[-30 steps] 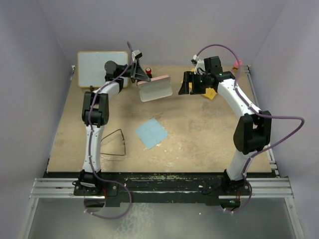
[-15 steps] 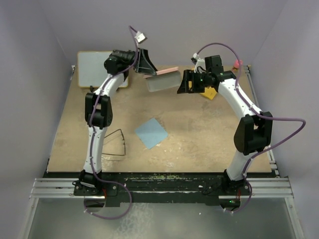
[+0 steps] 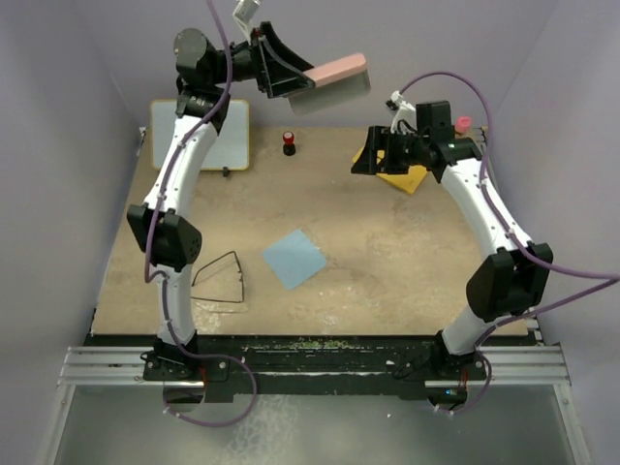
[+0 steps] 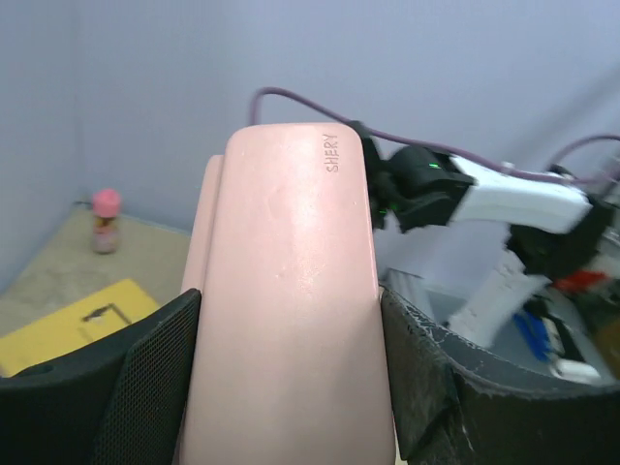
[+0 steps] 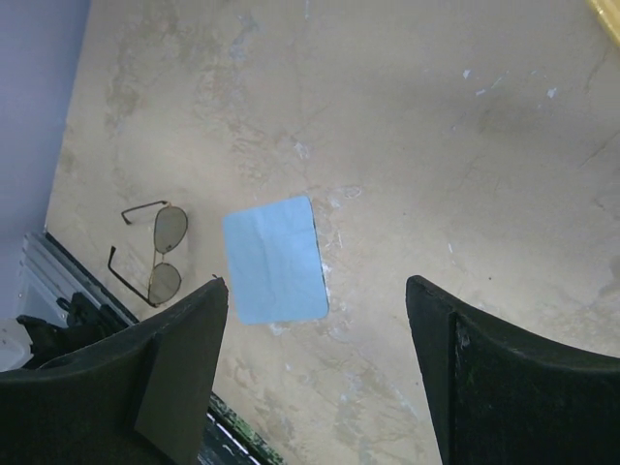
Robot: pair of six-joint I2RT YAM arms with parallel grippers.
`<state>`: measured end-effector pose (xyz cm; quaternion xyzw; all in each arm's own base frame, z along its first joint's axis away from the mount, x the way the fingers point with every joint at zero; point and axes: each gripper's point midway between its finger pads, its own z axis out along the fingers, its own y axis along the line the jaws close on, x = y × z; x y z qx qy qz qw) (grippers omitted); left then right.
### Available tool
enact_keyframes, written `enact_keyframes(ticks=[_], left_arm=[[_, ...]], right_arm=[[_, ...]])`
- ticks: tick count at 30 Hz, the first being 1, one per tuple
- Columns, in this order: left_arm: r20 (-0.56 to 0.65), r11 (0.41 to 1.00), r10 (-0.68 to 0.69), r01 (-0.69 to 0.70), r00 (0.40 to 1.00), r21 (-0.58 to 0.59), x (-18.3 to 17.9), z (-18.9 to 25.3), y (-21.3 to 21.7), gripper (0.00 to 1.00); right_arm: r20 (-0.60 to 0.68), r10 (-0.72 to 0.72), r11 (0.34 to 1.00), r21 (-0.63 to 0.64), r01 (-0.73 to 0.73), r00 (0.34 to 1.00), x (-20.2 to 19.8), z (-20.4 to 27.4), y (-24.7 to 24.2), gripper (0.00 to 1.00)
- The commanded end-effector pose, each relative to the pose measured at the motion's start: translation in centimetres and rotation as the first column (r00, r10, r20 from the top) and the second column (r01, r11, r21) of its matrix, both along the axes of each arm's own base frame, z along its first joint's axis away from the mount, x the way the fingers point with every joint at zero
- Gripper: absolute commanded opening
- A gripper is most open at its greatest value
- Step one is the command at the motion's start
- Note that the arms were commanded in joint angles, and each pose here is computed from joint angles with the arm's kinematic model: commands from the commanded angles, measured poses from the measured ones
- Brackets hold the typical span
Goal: Organize the sunglasses
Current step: Place the sunglasses case at the center of the board.
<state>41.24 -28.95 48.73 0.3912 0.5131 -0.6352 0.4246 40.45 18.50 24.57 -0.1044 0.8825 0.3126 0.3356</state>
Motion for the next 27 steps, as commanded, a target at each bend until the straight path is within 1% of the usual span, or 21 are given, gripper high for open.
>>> enact_keyframes(ticks=[1,3,5,7,9,10,11,12,13,17,19,21,23,27], left_arm=[[0.129,0.933,0.353,-0.358,0.927,0.021,3.3,0.3,0.5,0.04],[0.03,0.94,0.33,-0.332,0.943,0.082,4.0,-2.1,0.4,0.04],[-0.085,0.919,0.376,-0.359,0.923,0.165,5.6,-5.7,0.8,0.04],[-0.158,0.859,0.478,-0.422,0.864,0.288,7.3,-10.1,1.6,0.04],[-0.187,0.793,0.566,-0.467,0.803,0.393,7.9,-13.4,2.3,0.04],[-0.196,0.759,0.606,-0.487,0.771,0.432,8.1,-14.7,2.7,0.04],[-0.193,0.714,0.657,-0.518,0.729,0.471,8.4,-16.1,3.2,0.04],[-0.194,0.688,0.681,-0.525,0.706,0.501,8.4,-17.3,3.4,0.04],[-0.198,0.676,0.689,-0.521,0.697,0.522,8.2,-18.4,3.4,0.04],[-0.243,0.661,0.685,-0.446,0.687,0.604,7.2,-24.1,2.1,0.04],[-0.285,0.669,0.67,-0.39,0.686,0.633,6.8,-27.1,1.5,0.04],[-0.35,0.692,0.647,-0.329,0.677,0.643,6.3,-29.1,1.0,0.04],[-0.422,0.739,0.599,-0.266,0.68,0.619,5.6,-29.8,0.0,0.04],[-0.45,0.796,0.534,-0.246,0.716,0.552,4.7,-28.2,-1.6,0.04]], right_arm=[[0.065,-0.044,0.999,0.023,0.043,0.997,-1.3,4.1,-1.5,0.79],[0.07,-0.072,0.997,0.017,0.071,0.995,-1.6,4.5,-2.4,0.79],[0.071,-0.094,0.996,0.019,0.092,0.993,-2.0,4.9,-3.1,0.79],[0.065,-0.111,0.994,0.017,0.11,0.992,-2.2,4.8,-3.6,0.79],[0.053,-0.127,0.992,0.017,0.126,0.99,-2.3,4.6,-3.9,0.79],[0.05,-0.132,0.991,0.017,0.131,0.99,-2.3,4.5,-4.0,0.79],[0.047,-0.136,0.991,0.018,0.136,0.99,-2.2,4.4,-4.1,0.79],[0.043,-0.141,0.99,0.018,0.14,0.989,-2.1,4.3,-4.2,0.79],[0.037,-0.145,0.989,0.018,0.144,0.989,-2.1,4.2,-4.1,0.79],[0.013,-0.17,0.985,0.002,0.17,0.985,-1.9,3.2,-4.6,0.79],[0.004,-0.18,0.984,-0.009,0.18,0.984,-2.0,2.8,-4.8,0.79],[-0.002,-0.187,0.982,-0.014,0.187,0.982,-2.2,2.6,-5.1,0.79],[0.001,-0.192,0.981,-0.012,0.192,0.981,-2.5,2.7,-5.3,0.79],[-0.002,-0.2,0.98,-0.01,0.2,0.98,-3.0,2.5,-5.6,0.79]])
